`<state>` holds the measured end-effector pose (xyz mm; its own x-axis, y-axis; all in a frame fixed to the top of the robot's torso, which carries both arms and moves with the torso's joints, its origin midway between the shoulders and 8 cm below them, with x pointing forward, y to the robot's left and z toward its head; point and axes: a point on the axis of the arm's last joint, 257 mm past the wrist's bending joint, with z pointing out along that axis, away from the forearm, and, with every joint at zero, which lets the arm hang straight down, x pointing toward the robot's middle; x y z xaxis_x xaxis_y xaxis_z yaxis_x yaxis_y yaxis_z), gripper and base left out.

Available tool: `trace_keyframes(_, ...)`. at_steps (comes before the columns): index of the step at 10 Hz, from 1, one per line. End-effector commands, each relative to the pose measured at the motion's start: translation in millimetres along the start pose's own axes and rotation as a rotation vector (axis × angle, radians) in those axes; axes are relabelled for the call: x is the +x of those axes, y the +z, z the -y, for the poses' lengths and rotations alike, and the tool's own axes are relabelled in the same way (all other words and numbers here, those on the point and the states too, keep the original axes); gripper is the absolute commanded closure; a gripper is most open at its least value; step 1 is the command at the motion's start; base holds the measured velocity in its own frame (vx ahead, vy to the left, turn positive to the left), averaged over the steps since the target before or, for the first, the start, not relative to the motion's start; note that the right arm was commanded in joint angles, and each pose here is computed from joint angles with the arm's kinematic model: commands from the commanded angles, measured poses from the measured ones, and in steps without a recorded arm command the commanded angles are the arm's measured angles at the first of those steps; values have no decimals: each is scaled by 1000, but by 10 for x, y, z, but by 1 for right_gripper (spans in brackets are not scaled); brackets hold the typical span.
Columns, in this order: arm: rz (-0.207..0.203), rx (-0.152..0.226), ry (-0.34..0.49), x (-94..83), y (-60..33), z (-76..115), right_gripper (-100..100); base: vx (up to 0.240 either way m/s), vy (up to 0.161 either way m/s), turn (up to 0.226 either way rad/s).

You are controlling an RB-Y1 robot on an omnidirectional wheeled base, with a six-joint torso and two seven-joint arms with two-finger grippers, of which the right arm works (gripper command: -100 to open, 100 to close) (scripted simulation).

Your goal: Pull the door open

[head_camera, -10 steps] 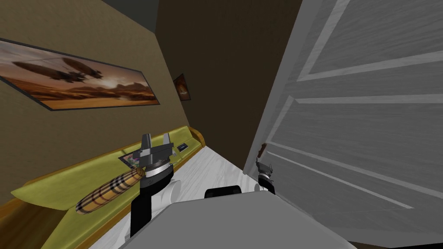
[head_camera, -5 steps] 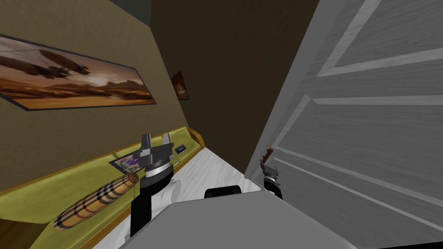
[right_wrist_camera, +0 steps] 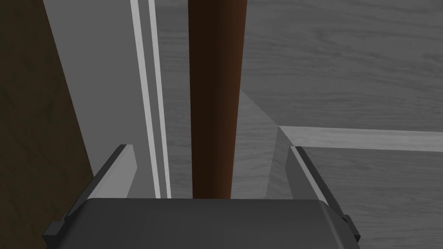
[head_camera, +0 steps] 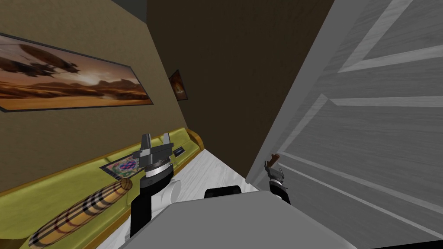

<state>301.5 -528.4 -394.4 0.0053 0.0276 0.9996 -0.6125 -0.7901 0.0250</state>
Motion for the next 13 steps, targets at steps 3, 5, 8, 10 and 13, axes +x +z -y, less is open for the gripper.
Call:
trace_keyframes(3, 1, -1, 5, 18, 16, -290, -100, 146, 5, -10)
trace_keyframes(5, 9, 1, 3, -26, -28, -238, 100, 8, 13, 3)
trace_keyframes(8, 9, 1, 3, -26, -28, -238, 100, -10, -9, -3)
trace_keyframes(10, 9, 1, 3, -26, -28, -238, 100, 0, 0, 0)
trace_keyframes(13, 5, 46, 9, 1, -32, -148, 100, -171, 9, 62)
